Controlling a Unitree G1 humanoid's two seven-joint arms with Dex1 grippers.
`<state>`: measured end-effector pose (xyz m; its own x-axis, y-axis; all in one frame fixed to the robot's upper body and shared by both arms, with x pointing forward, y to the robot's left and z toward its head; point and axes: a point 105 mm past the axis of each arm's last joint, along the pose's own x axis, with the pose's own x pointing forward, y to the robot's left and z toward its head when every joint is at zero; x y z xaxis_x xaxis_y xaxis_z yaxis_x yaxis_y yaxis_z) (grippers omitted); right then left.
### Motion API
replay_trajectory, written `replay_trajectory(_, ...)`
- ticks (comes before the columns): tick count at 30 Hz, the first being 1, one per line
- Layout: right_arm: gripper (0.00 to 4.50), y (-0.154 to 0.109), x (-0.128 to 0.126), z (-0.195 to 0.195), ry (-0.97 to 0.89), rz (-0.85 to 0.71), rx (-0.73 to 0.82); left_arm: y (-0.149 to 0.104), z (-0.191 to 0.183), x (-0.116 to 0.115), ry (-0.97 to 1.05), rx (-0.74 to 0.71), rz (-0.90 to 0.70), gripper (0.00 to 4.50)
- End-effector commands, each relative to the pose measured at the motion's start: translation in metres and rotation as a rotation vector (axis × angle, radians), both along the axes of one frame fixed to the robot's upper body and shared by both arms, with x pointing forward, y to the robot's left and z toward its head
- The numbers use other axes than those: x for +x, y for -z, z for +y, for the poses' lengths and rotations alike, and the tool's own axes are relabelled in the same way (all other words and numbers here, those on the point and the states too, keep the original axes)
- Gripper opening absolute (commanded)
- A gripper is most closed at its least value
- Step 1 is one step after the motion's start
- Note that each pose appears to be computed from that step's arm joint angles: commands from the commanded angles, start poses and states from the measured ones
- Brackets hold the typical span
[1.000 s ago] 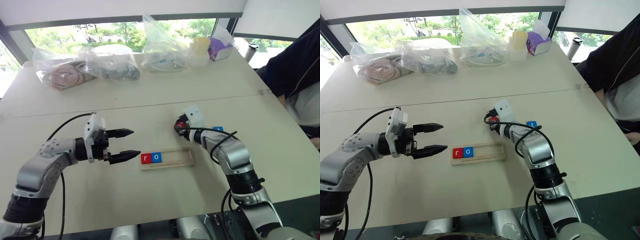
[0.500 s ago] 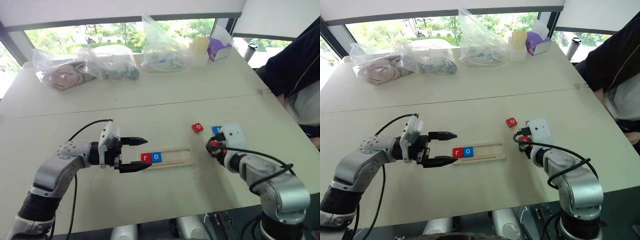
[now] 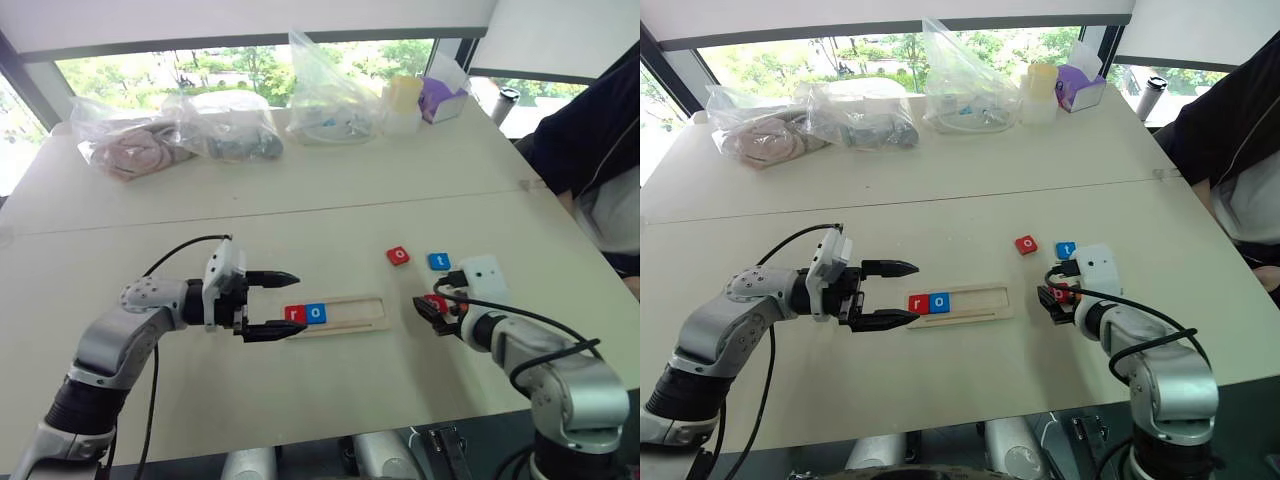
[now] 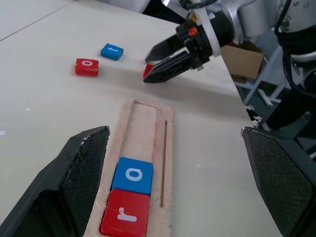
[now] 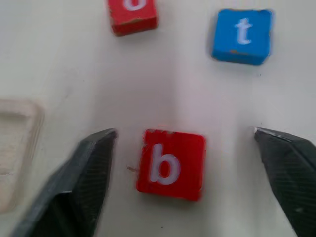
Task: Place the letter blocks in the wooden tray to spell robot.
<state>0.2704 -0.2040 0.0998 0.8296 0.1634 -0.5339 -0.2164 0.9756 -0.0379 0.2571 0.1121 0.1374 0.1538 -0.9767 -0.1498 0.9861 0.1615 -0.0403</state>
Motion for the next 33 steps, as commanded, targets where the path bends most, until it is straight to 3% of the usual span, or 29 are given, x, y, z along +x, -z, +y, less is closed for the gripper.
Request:
replay_trajectory(1,4.47,-0.036,0.0,-0.002,-0.237,-0.097,-0.051,0.003,0.003,0.0,0.025,0.01,-0.032,4.5)
replay_trajectory(4,4.47,-0.049,-0.008,-0.001,-0.519,-0.129,-0.175,0.008,0.006,0.003,0.03,0.015,-0.044,4.5)
replay_trajectory(8,4.47,-0.038,-0.015,-0.016,-0.755,-0.064,-0.217,0.009,0.008,0.011,0.017,0.016,-0.074,4.5)
replay_trajectory(18,4.47,-0.018,0.015,-0.032,-0.923,-0.08,-0.31,0.002,0.01,0.003,-0.007,0.02,-0.092,4.5)
replay_trajectory(33,4.47,0.006,0.018,-0.023,-1.008,-0.051,-0.283,-0.007,0.008,-0.001,-0.058,0.034,-0.106,4.5)
